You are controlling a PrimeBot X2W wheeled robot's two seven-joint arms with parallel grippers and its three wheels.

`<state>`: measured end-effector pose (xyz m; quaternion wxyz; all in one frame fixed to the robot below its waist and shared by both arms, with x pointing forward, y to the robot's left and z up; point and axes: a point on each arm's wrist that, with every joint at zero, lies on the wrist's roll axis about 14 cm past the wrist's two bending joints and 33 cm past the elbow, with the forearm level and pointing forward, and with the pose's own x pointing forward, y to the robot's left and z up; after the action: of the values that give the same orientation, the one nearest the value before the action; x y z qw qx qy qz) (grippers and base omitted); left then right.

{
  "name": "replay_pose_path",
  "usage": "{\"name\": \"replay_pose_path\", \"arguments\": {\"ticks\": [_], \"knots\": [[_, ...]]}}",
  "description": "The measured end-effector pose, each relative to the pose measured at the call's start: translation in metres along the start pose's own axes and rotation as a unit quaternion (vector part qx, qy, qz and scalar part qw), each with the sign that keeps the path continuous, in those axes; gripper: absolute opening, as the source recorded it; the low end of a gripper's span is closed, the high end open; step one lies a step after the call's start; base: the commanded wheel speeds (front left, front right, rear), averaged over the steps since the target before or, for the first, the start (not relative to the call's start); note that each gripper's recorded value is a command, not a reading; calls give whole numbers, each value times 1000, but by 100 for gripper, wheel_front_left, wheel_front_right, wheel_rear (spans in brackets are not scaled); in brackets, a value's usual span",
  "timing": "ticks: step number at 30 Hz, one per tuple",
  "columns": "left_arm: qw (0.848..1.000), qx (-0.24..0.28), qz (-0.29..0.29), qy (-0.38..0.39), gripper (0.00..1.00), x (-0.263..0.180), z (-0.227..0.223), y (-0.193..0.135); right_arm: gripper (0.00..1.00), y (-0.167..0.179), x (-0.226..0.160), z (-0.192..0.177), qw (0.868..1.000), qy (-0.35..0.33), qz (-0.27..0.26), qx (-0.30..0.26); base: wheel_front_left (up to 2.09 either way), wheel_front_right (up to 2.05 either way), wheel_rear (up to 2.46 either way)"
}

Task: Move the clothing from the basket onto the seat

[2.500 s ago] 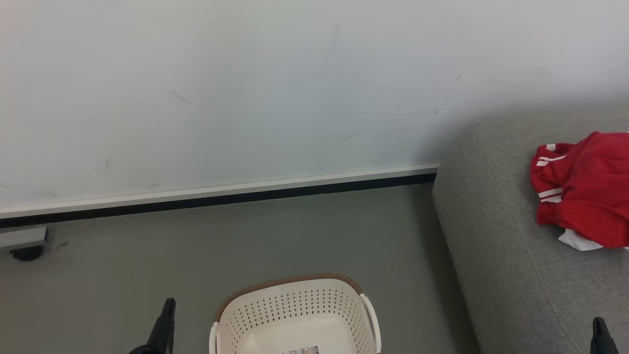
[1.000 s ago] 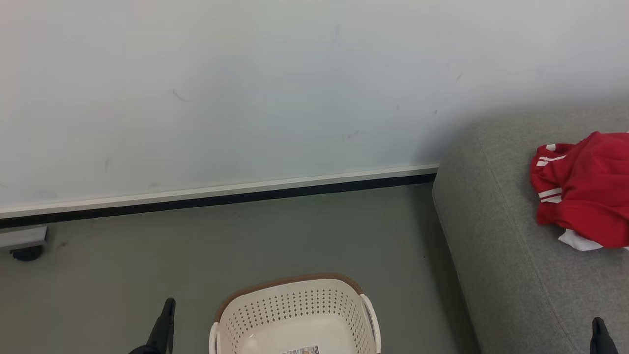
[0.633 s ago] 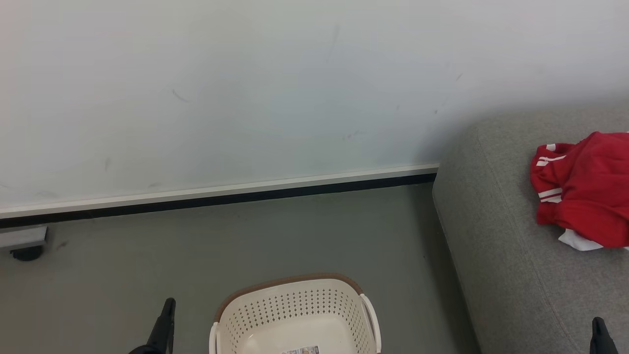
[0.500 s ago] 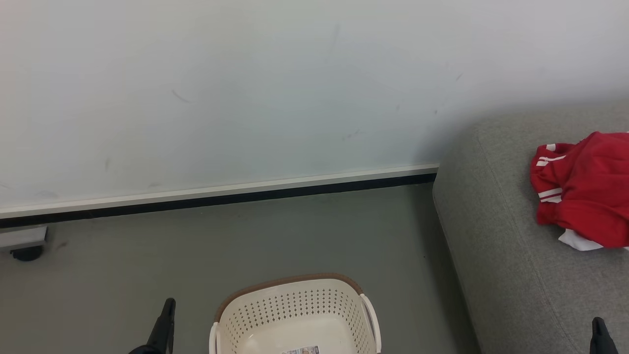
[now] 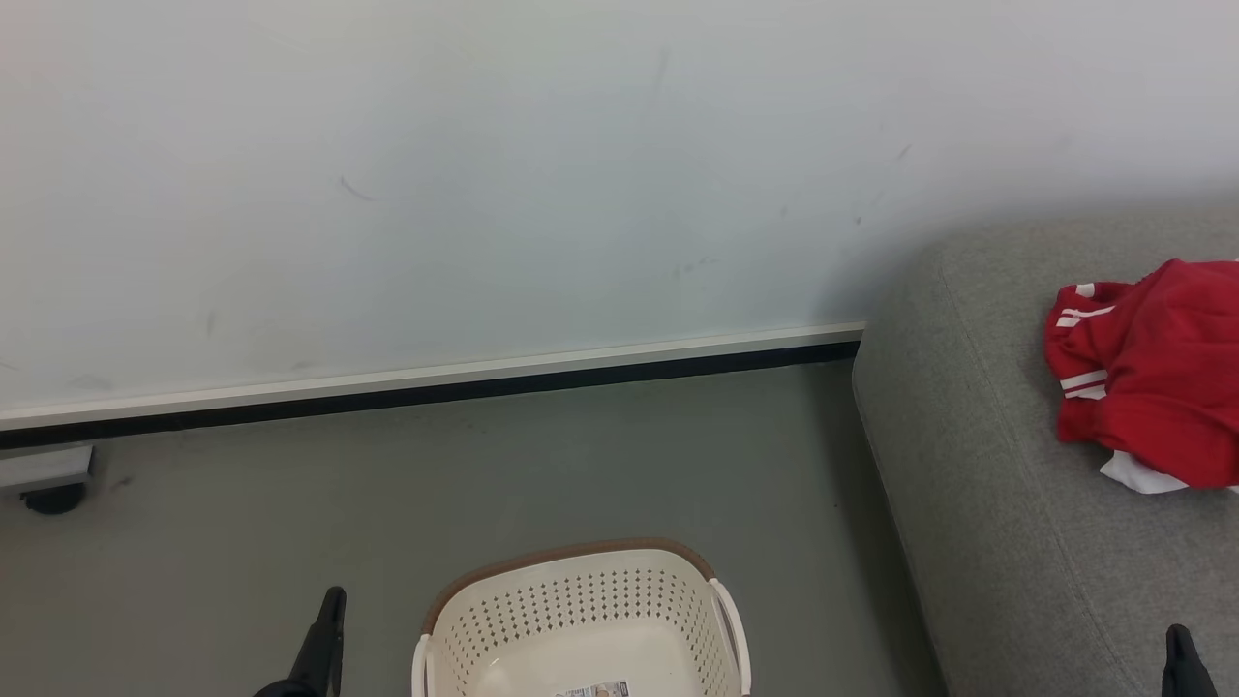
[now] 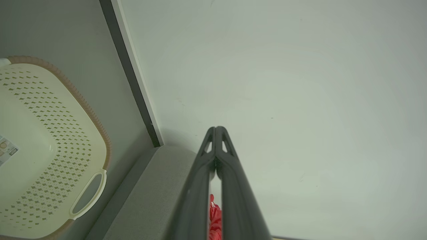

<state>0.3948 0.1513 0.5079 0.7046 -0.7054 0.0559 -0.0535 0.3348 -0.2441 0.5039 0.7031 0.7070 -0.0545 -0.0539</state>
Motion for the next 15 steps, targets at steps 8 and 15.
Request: {"name": "replay_pose_path", "arguments": {"ticks": [8, 15], "knots": [[1000, 0, 0, 0, 0, 0, 0, 0, 0, 0, 0, 0, 1000, 0, 0, 0, 0, 0, 0], [1000, 0, 0, 0, 0, 0, 0, 0, 0, 0, 0, 0, 1000, 0, 0, 0, 0, 0, 0]]}}
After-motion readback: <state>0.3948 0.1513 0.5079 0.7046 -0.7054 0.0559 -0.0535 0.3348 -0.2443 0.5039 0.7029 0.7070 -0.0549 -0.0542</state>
